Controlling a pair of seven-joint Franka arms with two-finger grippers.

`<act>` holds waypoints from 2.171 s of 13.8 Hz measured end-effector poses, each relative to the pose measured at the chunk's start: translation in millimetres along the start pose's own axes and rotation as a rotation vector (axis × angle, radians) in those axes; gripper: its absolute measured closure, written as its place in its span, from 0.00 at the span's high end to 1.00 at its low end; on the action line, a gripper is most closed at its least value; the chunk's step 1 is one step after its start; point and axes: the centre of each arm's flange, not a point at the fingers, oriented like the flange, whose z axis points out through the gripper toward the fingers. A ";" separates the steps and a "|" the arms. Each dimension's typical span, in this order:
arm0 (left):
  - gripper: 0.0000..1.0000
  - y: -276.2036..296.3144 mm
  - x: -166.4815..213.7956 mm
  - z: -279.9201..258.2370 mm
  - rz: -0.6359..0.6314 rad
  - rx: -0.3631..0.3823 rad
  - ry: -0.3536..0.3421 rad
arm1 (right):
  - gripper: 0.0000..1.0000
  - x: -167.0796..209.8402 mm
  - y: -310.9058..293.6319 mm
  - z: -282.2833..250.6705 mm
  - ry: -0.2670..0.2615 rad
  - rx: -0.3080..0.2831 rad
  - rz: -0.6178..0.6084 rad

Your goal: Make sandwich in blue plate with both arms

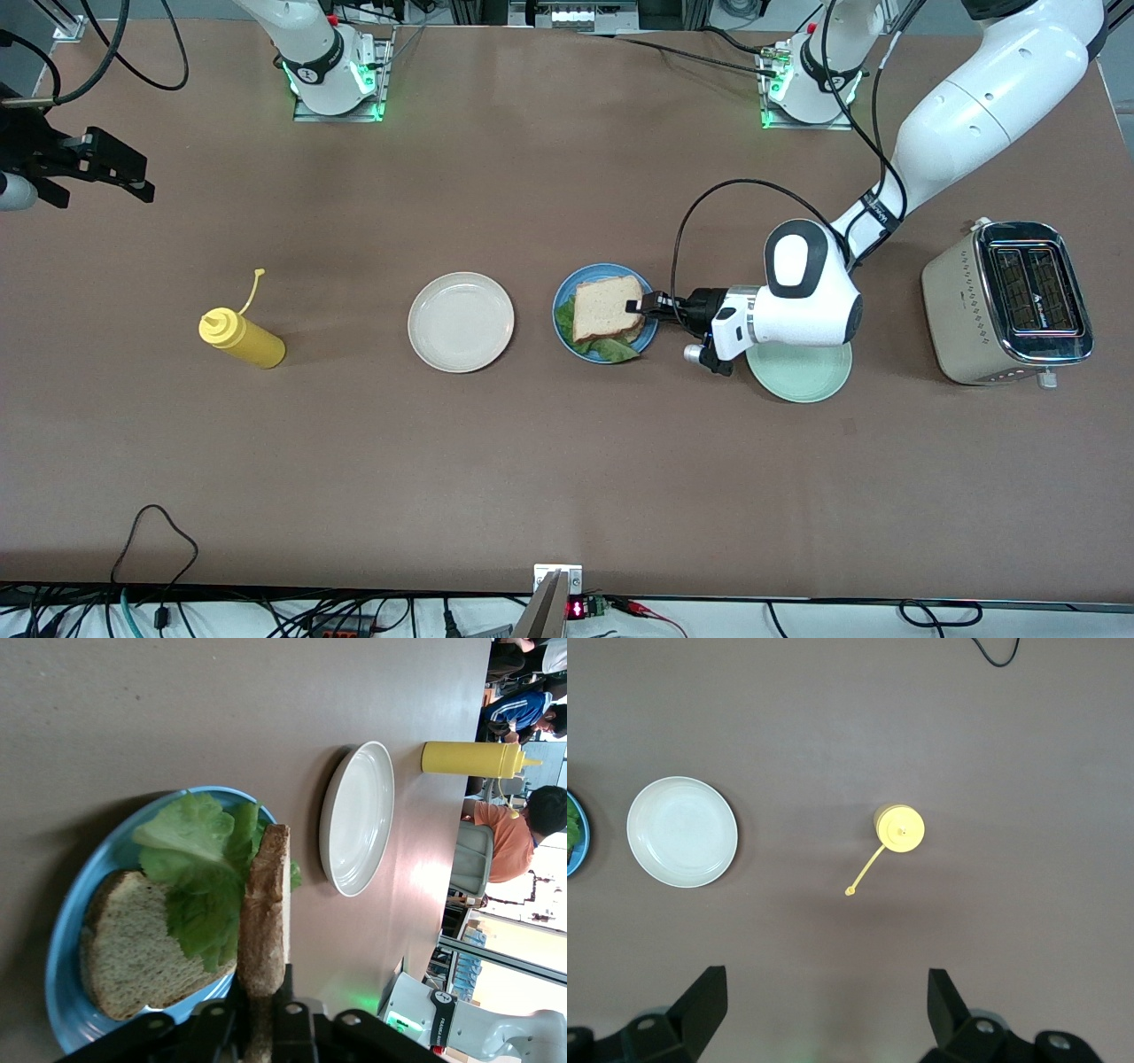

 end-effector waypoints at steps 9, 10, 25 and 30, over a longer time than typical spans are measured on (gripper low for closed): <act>1.00 -4.2 8.9 -22.2 0.010 0.017 0.039 | 1.00 9.4 -1.2 -14.4 0.074 -0.033 -0.003; 1.00 -0.7 9.7 -26.4 0.034 0.037 0.043 | 1.00 8.1 -0.8 -14.9 0.076 -0.033 -0.002; 1.00 -30.2 9.3 -187.8 0.207 0.721 -0.165 | 1.00 12.2 26.8 -13.3 0.092 -0.011 0.048; 1.00 18.1 10.0 -272.4 0.152 0.912 -0.240 | 1.00 12.3 26.6 -13.3 0.092 -0.009 0.049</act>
